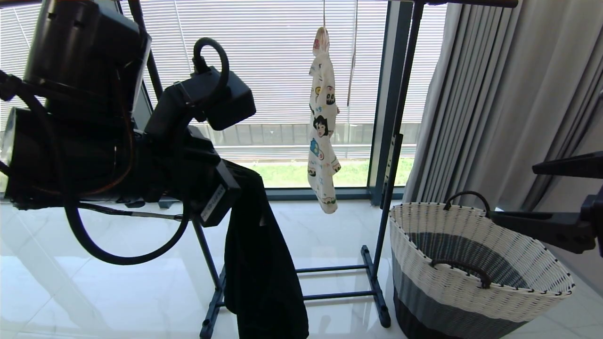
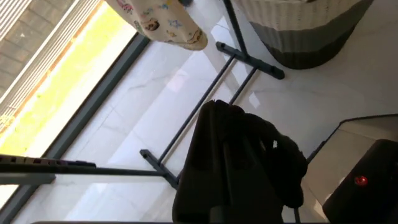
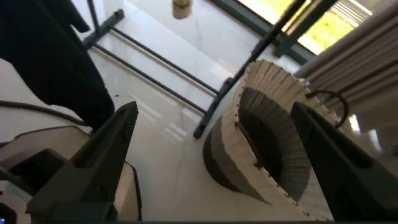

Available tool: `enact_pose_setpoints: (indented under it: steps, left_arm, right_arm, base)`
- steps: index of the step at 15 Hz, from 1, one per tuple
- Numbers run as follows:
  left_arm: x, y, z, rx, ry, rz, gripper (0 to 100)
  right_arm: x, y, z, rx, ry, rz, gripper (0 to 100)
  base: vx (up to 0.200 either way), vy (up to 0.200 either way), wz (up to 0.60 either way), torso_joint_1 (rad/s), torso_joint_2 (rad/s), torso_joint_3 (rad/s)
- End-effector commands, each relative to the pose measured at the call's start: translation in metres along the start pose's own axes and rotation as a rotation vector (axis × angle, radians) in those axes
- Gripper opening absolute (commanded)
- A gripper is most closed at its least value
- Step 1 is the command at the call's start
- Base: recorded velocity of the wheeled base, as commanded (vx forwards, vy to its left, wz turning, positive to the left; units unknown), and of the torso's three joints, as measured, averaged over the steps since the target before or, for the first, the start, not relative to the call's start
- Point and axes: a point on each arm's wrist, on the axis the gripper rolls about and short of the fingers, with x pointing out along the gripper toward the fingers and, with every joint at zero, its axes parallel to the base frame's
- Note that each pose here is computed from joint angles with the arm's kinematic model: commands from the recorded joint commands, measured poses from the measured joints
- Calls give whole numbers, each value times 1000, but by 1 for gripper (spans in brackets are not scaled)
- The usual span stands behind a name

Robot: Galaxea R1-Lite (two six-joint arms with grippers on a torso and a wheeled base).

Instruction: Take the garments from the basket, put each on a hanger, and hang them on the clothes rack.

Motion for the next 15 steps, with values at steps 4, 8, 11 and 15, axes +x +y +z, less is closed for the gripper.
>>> enact_pose_setpoints:
  steps: [4,8,11,15]
  left_arm:
    - [-61,39,-95,-272,325,416,0]
    - [-72,31,-119,-428,293,531,0]
    - [-67,35,-124,-445,267,620,0]
    - [-73,28,-134,-458,296,655,0]
  right_arm:
    - [-27,-37,-64,148,181,-393,100]
    - [-41,-31,-99,180,189,-452,100]
    - [-44,-30,-105,178,187,-504,100]
    - [-44,-30,-104,181,182,-508,100]
  base:
    - [0,0,0,0,0,0]
    - [0,0,0,0,0,0]
    - [0,0,0,0,0,0]
    - [0,0,0,0,0,0]
